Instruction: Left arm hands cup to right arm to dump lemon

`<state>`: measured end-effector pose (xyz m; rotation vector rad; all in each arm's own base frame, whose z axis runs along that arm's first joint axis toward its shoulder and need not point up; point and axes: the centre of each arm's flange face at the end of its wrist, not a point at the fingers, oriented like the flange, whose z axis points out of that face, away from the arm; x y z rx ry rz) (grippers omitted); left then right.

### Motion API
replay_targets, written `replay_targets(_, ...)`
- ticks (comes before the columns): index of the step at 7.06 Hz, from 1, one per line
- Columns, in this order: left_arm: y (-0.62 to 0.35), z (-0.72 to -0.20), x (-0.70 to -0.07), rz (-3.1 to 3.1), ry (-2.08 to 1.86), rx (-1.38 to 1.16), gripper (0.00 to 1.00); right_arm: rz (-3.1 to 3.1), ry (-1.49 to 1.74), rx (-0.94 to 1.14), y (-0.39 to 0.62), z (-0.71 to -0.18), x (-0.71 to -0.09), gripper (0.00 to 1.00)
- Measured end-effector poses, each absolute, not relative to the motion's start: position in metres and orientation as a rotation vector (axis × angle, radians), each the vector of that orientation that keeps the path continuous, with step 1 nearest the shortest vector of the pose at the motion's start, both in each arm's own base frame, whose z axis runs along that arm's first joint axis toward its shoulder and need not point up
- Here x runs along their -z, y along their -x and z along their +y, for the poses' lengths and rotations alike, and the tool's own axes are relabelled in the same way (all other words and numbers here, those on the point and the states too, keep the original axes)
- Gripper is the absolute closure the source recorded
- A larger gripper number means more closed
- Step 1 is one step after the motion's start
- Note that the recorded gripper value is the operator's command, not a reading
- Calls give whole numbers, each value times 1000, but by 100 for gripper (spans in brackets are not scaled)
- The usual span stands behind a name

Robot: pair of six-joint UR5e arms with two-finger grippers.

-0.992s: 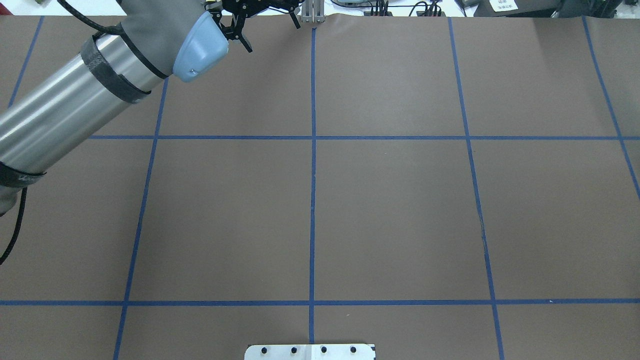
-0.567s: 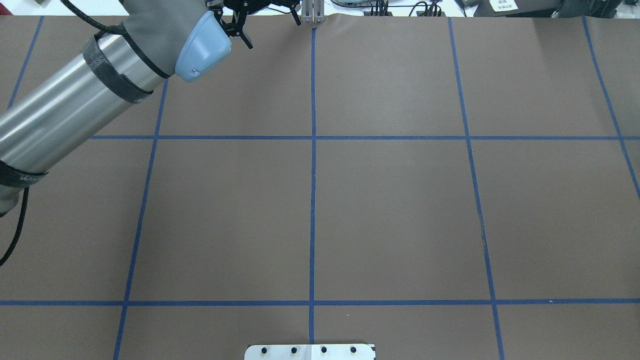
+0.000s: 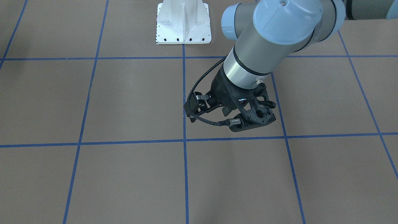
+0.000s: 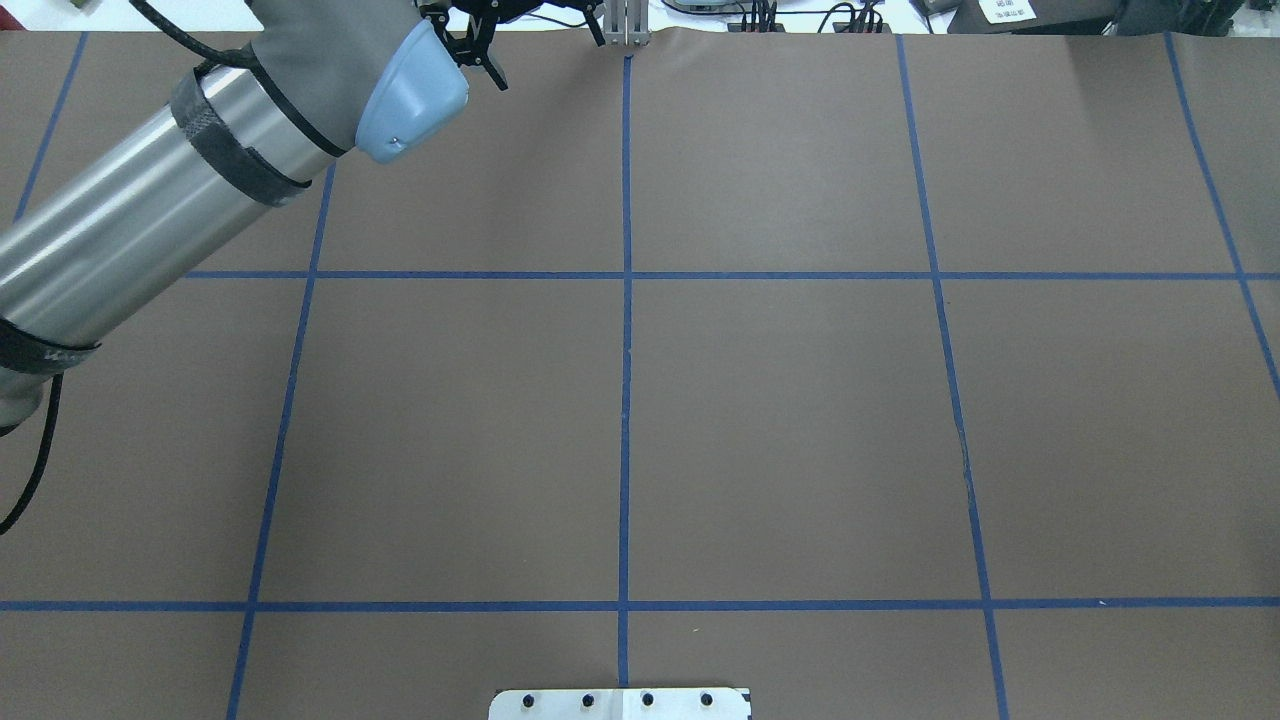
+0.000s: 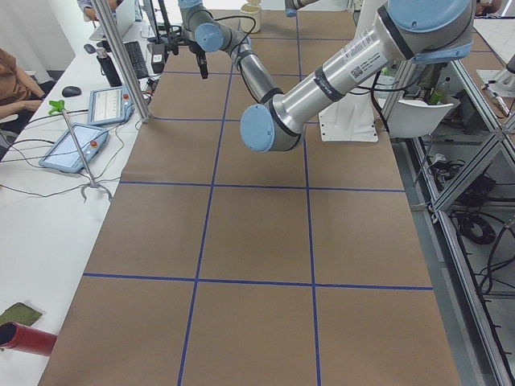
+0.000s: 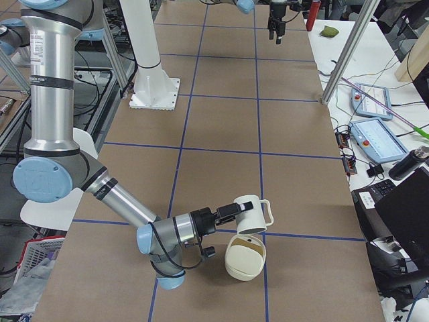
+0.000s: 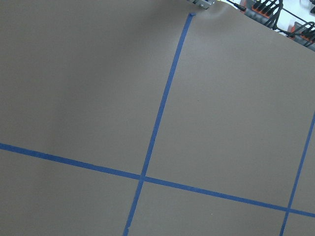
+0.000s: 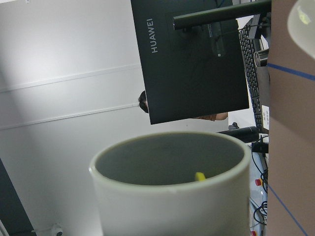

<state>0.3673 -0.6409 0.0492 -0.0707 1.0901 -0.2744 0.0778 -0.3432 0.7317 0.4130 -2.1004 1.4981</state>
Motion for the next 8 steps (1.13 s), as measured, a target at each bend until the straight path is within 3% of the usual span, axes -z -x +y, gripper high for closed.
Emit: replay_targets(8,-361,-645,-56,1083,67,284,0,-2319,-140,-1535,-75,-360,-713,100)
